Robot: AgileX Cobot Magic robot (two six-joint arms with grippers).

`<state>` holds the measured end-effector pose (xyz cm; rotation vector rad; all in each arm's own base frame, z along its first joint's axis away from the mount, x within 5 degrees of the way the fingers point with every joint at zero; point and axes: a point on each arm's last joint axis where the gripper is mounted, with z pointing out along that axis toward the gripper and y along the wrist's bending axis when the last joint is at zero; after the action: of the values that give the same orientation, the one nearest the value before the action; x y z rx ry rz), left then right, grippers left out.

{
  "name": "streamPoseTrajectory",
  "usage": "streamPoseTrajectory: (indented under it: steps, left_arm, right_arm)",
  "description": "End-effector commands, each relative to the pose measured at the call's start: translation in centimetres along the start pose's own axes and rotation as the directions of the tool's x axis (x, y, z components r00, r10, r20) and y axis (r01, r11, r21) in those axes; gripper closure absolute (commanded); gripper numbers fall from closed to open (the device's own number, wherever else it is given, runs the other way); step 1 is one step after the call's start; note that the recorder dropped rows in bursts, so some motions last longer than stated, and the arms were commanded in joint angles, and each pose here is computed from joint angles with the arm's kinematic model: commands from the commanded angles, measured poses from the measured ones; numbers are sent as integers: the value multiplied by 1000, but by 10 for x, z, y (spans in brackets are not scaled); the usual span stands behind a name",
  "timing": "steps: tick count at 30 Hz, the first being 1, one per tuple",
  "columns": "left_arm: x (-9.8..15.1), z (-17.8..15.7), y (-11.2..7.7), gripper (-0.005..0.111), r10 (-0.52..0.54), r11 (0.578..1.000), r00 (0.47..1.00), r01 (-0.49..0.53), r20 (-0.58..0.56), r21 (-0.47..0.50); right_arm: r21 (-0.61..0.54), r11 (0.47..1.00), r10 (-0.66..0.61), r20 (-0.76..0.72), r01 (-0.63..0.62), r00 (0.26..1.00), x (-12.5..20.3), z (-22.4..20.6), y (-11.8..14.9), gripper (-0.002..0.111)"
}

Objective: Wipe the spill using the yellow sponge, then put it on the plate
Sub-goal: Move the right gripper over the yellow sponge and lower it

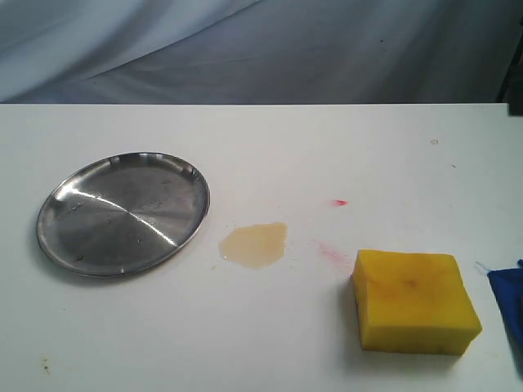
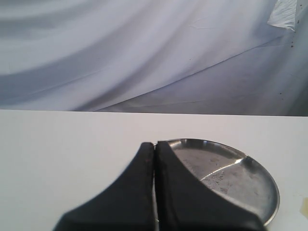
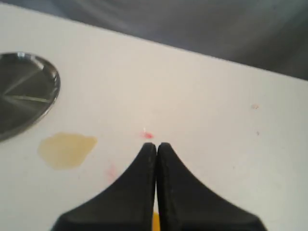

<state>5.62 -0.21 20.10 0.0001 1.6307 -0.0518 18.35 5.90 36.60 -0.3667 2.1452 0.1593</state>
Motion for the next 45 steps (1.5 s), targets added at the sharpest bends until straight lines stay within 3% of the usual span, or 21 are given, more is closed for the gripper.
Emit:
streamPoseTrajectory:
  steps: [1, 5, 12, 15, 21, 24, 36, 45]
  left_arm:
    - [1, 0, 0, 105, -1, 1000, 1000, 1, 1, 1]
    - [1, 0, 0, 105, -1, 1000, 1000, 1, 1, 1]
    - [1, 0, 0, 105, -1, 1000, 1000, 1, 1, 1]
    - [1, 0, 0, 105, -1, 1000, 1000, 1, 1, 1]
    - [1, 0, 0, 105, -2, 1000, 1000, 2, 1, 1]
    - [1, 0, 0, 105, -2, 1000, 1000, 2, 1, 1]
    - [1, 0, 0, 105, 0, 1000, 1000, 0, 1, 1]
    - [1, 0, 0, 105, -2, 1000, 1000, 2, 1, 1]
  right_arm:
    - [-41, 999, -41, -152, 36, 988, 7, 28, 10, 108]
    - [-66, 998, -30, -284, 11, 958, 17, 48, 16, 108]
    - [3, 991, 121, -427, -132, 896, 33, 74, 17, 104]
    - [15, 986, 153, -450, -163, 880, 47, 81, 18, 90]
    - [35, 979, 194, -463, -201, 865, 76, 91, 19, 40]
    - [43, 970, 231, -453, -238, 861, 88, 96, 18, 28]
    - [105, 930, 365, -362, -352, 858, 114, 106, 2, 27]
    - [106, 928, 371, -362, -358, 855, 117, 108, 2, 27]
